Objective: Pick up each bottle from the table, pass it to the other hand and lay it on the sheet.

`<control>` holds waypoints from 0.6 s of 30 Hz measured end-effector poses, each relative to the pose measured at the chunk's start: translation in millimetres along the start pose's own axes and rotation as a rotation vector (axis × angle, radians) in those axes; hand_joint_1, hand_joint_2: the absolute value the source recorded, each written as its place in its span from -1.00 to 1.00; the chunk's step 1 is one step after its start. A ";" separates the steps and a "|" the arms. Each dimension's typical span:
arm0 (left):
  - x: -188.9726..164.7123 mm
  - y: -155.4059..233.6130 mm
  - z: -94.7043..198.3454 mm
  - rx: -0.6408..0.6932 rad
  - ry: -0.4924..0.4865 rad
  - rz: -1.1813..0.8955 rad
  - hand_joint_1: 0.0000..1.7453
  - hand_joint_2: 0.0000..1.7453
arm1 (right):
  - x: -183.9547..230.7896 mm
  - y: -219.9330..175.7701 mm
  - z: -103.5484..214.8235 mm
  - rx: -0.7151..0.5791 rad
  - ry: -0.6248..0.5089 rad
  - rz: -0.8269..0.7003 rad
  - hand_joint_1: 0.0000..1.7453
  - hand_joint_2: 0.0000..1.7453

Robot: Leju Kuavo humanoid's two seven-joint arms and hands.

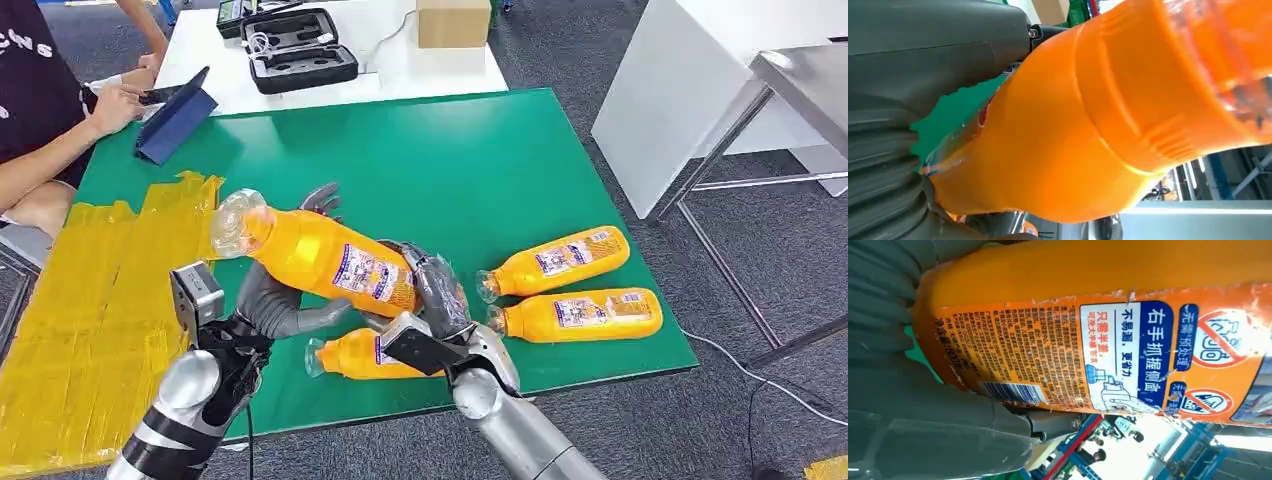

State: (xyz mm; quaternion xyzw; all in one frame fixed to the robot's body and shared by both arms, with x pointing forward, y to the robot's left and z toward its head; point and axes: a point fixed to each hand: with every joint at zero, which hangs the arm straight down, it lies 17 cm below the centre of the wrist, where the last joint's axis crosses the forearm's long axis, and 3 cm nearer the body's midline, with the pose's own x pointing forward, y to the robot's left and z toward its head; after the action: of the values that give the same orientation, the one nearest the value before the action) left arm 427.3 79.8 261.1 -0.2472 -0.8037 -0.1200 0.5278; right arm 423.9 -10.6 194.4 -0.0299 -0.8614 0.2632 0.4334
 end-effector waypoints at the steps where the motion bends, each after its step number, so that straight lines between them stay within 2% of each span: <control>1: -0.1 0.2 -0.2 0.000 0.000 0.000 -1.00 1.00 | 0.2 0.5 0.2 0.001 0.000 0.000 1.00 1.00; 10: -2.7 13.3 -5.0 0.023 0.019 0.080 -1.00 1.00 | 11.8 15.8 3.6 0.047 -0.052 0.070 1.00 1.00; 11: -3.4 16.3 -5.1 0.030 0.021 0.087 -0.86 1.00 | 12.2 16.5 3.3 0.050 -0.054 0.075 1.00 1.00; 12: -3.9 19.8 -5.0 0.041 0.022 0.095 0.24 1.00 | 12.2 16.9 3.0 0.052 -0.053 0.077 1.00 1.00; 13: -3.9 22.8 -4.9 0.050 0.021 0.103 1.00 1.00 | 12.2 17.5 2.8 0.054 -0.051 0.078 1.00 1.00; 18: -3.8 34.6 -3.7 0.106 0.012 0.123 1.00 1.00 | 9.9 15.5 0.8 0.052 -0.039 0.077 1.00 1.00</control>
State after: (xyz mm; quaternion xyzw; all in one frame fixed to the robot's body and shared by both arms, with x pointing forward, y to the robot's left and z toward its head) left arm 449.6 106.5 256.8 -0.2671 -0.7891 -0.0459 0.5512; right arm 414.4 5.2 193.8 -0.0468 -0.8607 0.3024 0.4069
